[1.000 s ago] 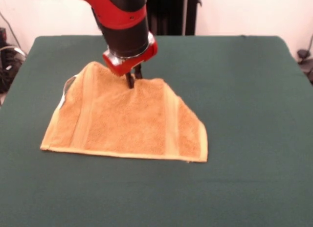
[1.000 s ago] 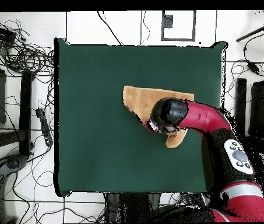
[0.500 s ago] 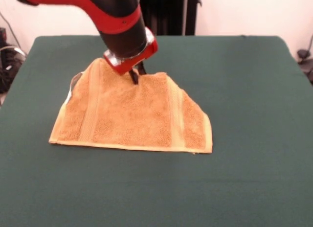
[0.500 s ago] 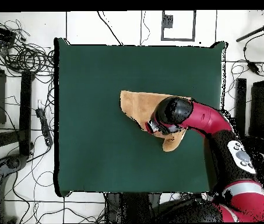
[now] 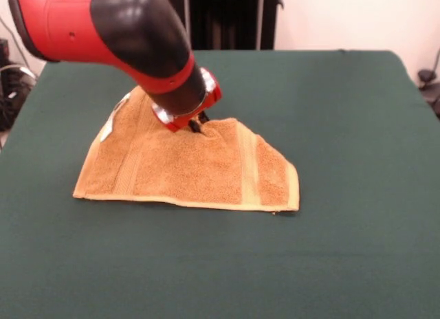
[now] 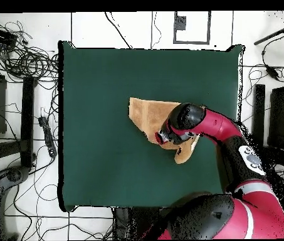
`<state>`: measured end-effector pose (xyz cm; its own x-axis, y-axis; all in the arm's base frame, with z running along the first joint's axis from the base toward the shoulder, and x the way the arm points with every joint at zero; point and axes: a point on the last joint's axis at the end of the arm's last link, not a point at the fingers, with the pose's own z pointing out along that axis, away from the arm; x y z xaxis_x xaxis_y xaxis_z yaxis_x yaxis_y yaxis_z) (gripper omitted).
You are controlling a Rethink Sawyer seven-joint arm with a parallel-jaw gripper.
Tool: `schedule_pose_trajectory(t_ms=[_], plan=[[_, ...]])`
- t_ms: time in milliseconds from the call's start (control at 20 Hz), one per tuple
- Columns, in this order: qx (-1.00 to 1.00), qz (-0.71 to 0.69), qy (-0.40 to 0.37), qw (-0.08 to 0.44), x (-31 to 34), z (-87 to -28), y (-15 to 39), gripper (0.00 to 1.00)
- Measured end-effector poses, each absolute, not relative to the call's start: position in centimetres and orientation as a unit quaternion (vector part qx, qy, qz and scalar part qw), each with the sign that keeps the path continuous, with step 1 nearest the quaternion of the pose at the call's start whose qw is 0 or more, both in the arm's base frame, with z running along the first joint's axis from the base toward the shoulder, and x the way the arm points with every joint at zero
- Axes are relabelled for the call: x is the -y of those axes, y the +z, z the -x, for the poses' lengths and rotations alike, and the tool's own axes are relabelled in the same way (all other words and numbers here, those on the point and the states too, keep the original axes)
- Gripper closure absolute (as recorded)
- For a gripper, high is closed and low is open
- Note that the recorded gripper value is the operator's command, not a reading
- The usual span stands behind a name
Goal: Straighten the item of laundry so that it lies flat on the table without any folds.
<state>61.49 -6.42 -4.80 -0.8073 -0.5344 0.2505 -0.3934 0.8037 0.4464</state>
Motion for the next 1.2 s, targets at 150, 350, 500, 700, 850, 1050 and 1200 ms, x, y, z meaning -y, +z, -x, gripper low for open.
schedule_pose_trajectory(t_ms=[150,350,500,700,850,1050,1200], plan=[[0.929,-0.244,-0.201,0.195,6.7,-61.9,-4.8,1.0],[0.925,-0.24,-0.211,0.206,6.9,-62.3,-5.2,1.0],[0.922,-0.238,-0.219,0.214,7.0,-62.5,-5.3,1.0],[0.919,-0.237,-0.225,0.219,7.0,-62.7,-5.3,0.0],[0.915,-0.235,-0.237,0.225,6.5,-62.8,-4.9,0.0],[0.913,-0.234,-0.246,0.229,6.5,-62.9,-4.9,0.0],[0.913,-0.232,-0.247,0.228,6.6,-62.9,-4.9,0.0]])
